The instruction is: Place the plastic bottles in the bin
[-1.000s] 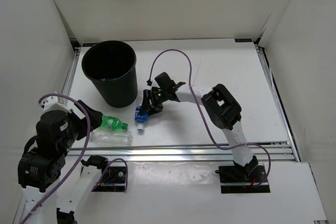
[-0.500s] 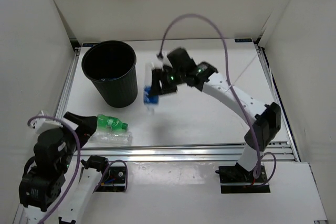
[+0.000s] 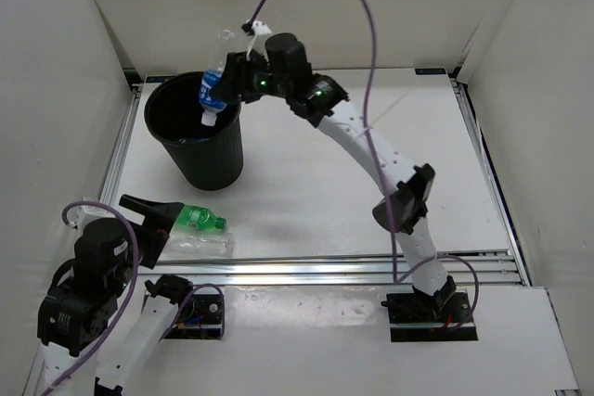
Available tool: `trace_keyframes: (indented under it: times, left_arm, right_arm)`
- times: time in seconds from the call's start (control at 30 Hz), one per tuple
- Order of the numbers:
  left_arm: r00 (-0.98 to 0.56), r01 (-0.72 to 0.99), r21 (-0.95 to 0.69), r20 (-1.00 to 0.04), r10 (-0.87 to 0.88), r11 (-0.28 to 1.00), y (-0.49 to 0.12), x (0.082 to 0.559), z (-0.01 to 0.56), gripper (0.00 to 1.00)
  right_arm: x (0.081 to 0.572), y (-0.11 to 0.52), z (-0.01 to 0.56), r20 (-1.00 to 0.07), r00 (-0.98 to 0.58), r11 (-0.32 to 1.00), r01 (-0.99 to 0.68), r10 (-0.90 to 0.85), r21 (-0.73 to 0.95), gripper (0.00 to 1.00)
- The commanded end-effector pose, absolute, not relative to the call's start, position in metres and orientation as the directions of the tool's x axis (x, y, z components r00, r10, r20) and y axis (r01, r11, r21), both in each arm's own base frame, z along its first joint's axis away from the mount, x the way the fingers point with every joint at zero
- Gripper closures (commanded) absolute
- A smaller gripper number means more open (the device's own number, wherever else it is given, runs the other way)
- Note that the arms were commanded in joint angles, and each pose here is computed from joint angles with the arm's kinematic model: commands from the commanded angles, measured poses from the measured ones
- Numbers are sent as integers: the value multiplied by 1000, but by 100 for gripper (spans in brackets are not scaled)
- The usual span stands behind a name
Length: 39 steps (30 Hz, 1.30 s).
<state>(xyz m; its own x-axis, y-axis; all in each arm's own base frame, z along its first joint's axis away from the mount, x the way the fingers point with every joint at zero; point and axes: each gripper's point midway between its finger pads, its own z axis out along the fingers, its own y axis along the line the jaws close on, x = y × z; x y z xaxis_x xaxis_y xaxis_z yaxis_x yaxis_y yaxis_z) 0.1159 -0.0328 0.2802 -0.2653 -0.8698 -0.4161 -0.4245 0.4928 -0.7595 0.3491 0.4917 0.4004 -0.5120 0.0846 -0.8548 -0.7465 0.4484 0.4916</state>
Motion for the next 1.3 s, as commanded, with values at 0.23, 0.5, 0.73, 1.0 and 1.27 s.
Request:
trace_keyframes:
  times: [0.23,0.5,0.73,1.0,1.27]
  left_arm:
    - [-389,-527,-706,-295,-873,473,-55,108,248,0]
    - [-191,-649,-723,-145,-971,235,-46,115,210,0]
    - [-95,-802,-567,-191,-977,189,-30,121,149,0]
    - [-60,-827,-538,-201,-978,161,-35,149,103,0]
    - [-75,-847,-497,-239,-968,188,-34,157,77,0]
  right_arm:
    - [349,504,474,-967,-163,414,-880,194,231,0]
    - [293,389,571,-965,-40,559,-809,258,183,0]
    - [258,369,530,-965,-230,532,-805,125,261,0]
    - [238,353,495,-933,-359,454,-828,22,329,0]
    - [233,331,483,-928,-373,455,-830,-20,324,0]
